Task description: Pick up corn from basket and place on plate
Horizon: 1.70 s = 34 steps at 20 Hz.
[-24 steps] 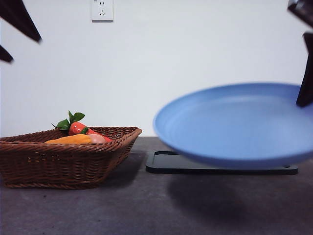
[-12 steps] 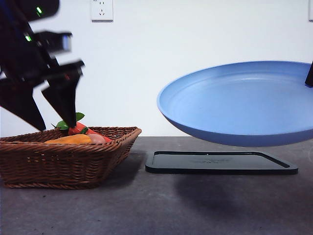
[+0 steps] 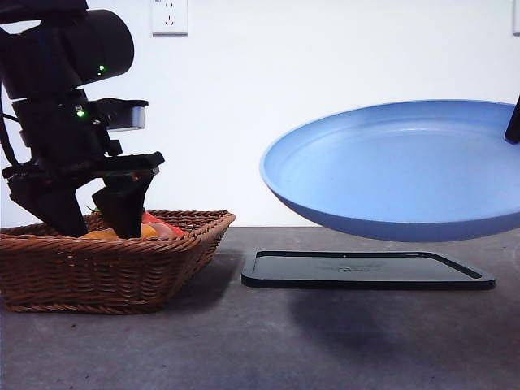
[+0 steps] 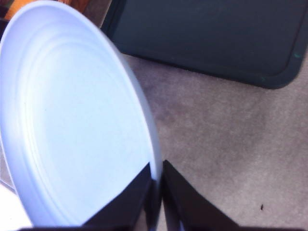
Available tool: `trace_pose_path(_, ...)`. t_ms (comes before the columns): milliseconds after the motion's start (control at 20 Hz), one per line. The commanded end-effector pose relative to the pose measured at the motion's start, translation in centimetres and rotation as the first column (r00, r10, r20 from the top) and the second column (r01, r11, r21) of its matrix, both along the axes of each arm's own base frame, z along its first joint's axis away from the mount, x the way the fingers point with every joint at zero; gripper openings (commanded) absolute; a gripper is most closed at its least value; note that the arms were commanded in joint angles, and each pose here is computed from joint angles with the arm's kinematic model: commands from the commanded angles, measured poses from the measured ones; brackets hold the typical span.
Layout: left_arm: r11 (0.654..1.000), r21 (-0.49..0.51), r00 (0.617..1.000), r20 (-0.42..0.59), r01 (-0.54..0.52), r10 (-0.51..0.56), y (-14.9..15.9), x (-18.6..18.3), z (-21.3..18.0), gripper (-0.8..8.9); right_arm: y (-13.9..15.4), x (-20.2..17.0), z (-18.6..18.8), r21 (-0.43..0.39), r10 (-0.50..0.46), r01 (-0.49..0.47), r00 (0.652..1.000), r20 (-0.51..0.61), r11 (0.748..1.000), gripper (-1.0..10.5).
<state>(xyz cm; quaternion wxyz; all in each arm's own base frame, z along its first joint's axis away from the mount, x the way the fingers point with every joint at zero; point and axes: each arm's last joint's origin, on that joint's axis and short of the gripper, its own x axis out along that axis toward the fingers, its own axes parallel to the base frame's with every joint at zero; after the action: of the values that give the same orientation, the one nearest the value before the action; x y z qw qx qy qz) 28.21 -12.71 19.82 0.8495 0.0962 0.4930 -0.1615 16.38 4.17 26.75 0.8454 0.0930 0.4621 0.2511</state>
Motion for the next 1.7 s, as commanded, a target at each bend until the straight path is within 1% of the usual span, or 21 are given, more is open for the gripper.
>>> trace_pose_path(50,1.000,0.017,1.000,-0.003,0.004,-0.004,-0.3,0.6,-0.4,3.22,0.1,0.3,0.7,0.016,-0.001,0.001,1.000,0.030,1.000,0.0)
trace_pose_path(200,1.000,0.023,1.000,-0.016,0.004,-0.004,-0.3,0.7,-0.8,3.05,0.1,0.3,0.7,0.017,-0.001,0.000,0.999,0.036,1.000,0.0)
trace_pose_path(450,1.000,0.028,1.000,-0.028,0.003,-0.002,-0.3,0.7,-0.9,1.85,0.1,0.4,0.8,0.018,-0.002,0.001,0.999,0.041,1.000,0.0)
trace_pose_path(650,1.000,0.018,1.000,-0.018,-0.004,0.005,-0.3,0.8,-0.7,1.76,0.1,0.4,0.8,0.019,-0.002,0.001,0.999,0.041,1.000,0.0)
trace_pose_path(750,1.000,0.006,1.000,0.000,-0.010,0.010,-0.4,0.8,0.1,1.76,0.1,0.4,0.8,0.020,-0.004,0.004,0.999,0.039,1.000,0.0)
trace_pose_path(850,1.000,-0.015,0.999,0.040,-0.009,0.010,-0.4,0.9,1.8,1.76,0.1,0.4,0.8,0.020,-0.006,0.005,0.999,0.037,1.000,0.0)
trace_pose_path(950,0.998,-0.060,0.996,0.083,-0.011,0.016,-0.5,1.0,4.1,1.76,0.2,0.6,0.7,0.030,-0.018,0.017,0.999,0.037,0.999,0.0)
trace_pose_path(1050,0.992,-0.124,0.991,0.132,0.007,0.009,-0.8,0.9,6.6,1.76,0.3,1.5,0.7,0.064,-0.058,0.056,0.998,0.038,0.996,0.0)
trace_pose_path(1150,0.976,-0.212,0.985,0.170,0.058,-0.022,-1.3,0.5,9.1,1.76,0.6,2.8,0.2,0.093,-0.095,0.093,0.995,0.021,0.991,0.0)
trace_pose_path(1200,0.962,-0.252,0.980,0.190,0.102,-0.054,-1.8,0.2,10.2,1.76,0.7,3.6,-0.2,0.106,-0.107,0.106,0.994,0.004,0.989,0.0)
trace_pose_path(1250,0.947,-0.289,0.976,0.200,0.138,-0.081,-2.3,-0.2,10.8,1.76,0.9,4.2,-0.7,0.121,-0.109,0.111,0.994,-0.018,0.986,0.0)
trace_pose_path(1350,0.907,-0.356,0.965,0.210,0.226,-0.158,-3.6,-1.1,11.5,1.76,1.3,5.6,-1.6,0.179,-0.092,0.102,0.994,-0.064,0.979,0.0)
trace_pose_path(1400,0.892,-0.370,0.958,0.212,0.261,-0.192,-4.3,-1.4,11.5,1.76,1.5,6.3,-2.1,0.205,-0.082,0.099,0.993,-0.087,0.974,0.0)
trace_pose_path(1550,0.869,-0.363,0.939,0.207,0.335,-0.275,-6.8,-2.4,10.8,1.76,1.9,7.6,-3.5,0.257,-0.057,0.094,0.987,-0.148,0.962,0.0)
trace_pose_path(1700,0.855,-0.333,0.917,0.182,0.397,-0.355,-8.9,-2.8,9.3,1.76,2.1,8.3,-4.4,0.290,-0.025,0.078,0.983,-0.184,0.954,0.0)
